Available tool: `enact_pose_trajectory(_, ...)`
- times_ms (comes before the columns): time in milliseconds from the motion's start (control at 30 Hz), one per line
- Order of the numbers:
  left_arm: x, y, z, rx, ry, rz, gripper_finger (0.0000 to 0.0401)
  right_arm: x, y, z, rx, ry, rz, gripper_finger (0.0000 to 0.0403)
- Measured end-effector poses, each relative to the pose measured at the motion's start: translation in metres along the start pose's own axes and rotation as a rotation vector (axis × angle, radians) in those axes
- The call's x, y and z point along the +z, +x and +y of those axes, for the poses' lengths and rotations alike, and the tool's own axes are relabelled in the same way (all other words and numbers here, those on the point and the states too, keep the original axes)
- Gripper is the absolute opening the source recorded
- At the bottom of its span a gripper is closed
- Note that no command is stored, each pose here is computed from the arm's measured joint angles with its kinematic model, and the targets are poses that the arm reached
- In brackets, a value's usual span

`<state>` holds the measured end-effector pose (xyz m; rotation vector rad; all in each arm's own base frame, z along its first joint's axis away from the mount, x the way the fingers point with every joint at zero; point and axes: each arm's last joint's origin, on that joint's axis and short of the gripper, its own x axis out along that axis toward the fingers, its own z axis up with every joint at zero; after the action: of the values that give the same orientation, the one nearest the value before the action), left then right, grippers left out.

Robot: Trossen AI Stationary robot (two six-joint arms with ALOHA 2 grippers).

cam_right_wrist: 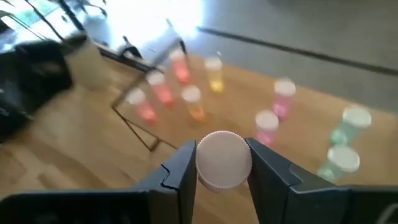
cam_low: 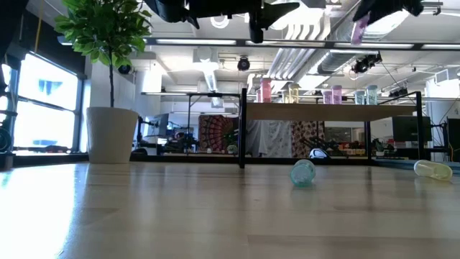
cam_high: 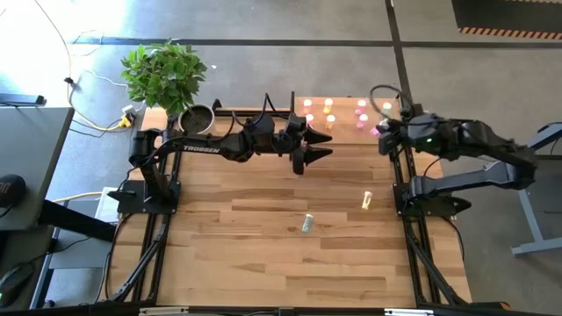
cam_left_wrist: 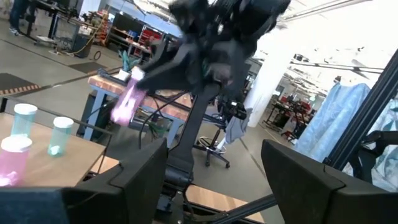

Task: Pick and place medicine bottles onto shelf by color
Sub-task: Put the violet medicine bottle aligned with the other violet medicine bottles on the shelf

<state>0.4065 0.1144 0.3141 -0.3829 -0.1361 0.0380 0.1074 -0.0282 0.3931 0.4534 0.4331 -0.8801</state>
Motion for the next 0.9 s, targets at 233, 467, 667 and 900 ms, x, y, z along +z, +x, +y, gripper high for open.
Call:
enact_pose_trajectory(233,0.000,0.000,0.000,0.000,0.000,0.000,0.0252,-0.028,0.035,-0.010,-0.135,0.023,0.075,0.0106)
enact_pose_trajectory(467,0.000,0.000,0.000,0.000,0.000,0.000,0.0252,-0.037,0.066,-0.014,-0.159,-0.038,0.061,0.0106)
enact_pose_trajectory(667,0.000,0.000,0.000,0.000,0.000,0.000,0.0252,-0.046,0.085,-0.015,-0.129,-0.108,0.126,0.0106)
enact_pose_trajectory(900,0.000,0.000,0.000,-0.001,0.000,0.000,0.0252,-0.043,0.104,-0.011,-0.146,-0.195,0.183,0.0106)
